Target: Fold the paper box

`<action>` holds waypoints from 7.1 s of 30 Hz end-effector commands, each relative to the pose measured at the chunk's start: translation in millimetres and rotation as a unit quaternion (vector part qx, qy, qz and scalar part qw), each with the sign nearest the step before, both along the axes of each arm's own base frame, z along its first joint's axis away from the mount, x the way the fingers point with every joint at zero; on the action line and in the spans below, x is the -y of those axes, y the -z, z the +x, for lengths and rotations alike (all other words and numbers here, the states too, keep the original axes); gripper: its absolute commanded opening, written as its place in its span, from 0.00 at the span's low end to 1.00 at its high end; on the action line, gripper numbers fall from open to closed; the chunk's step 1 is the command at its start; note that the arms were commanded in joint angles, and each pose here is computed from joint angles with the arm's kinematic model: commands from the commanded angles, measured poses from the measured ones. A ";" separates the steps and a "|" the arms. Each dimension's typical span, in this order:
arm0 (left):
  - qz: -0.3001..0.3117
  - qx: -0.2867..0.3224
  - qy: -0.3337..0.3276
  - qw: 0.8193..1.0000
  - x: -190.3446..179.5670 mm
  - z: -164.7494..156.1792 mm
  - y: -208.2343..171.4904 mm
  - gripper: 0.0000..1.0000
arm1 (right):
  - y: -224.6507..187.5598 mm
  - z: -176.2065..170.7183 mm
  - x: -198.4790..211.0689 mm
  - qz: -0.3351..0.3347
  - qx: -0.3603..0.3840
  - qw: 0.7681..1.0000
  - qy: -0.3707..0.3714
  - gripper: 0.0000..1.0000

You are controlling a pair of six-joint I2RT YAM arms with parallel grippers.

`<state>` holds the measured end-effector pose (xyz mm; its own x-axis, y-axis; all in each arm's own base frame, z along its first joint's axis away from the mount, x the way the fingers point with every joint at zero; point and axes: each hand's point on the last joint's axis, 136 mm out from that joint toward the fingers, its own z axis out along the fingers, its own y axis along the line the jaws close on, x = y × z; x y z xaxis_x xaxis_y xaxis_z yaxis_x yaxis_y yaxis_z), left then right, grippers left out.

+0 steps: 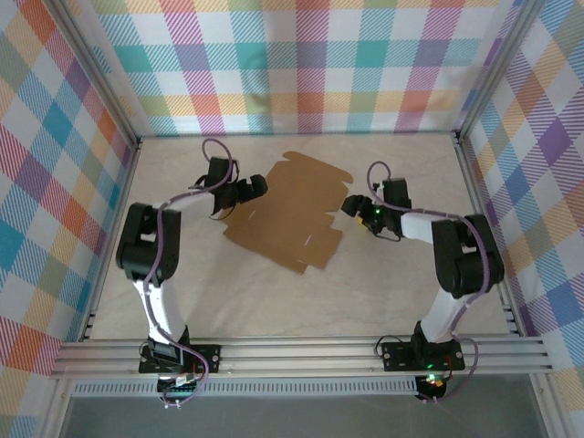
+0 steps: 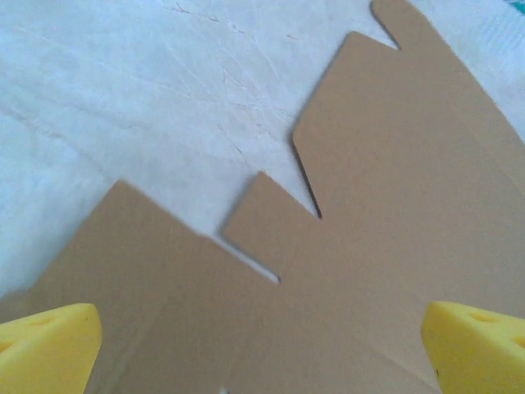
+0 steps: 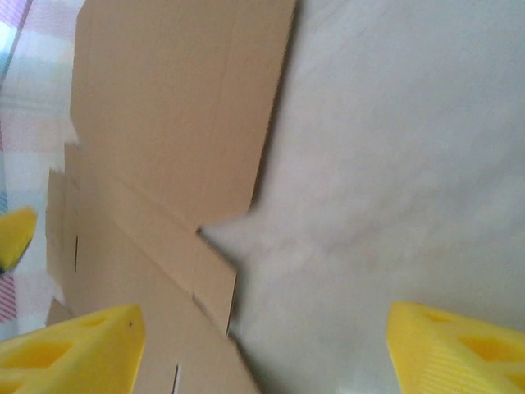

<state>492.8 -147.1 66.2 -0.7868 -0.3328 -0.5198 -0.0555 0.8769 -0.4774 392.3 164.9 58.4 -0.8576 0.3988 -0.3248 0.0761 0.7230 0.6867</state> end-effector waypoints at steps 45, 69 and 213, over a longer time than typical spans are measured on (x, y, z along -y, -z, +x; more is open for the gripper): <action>0.106 0.011 0.171 0.980 81.3 -95.7 -29.0 0.95 | -32.6 -35.7 10.5 -0.020 0.014 0.999 0.025 0.76; 0.142 -0.131 0.028 0.981 50.6 -87.8 58.5 0.98 | 49.8 -58.9 -6.5 -0.037 -0.084 0.995 0.024 0.72; 0.012 -0.176 0.065 0.982 79.9 -147.2 55.9 0.95 | 21.2 -6.0 -11.8 -0.123 -0.003 0.981 -0.149 0.20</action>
<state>371.9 -237.4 42.1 -0.9218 -0.2146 -0.3227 -0.0413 0.8824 -0.4688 381.5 171.3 31.8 -0.9329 0.0435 -0.3576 -0.1401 0.8708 0.4713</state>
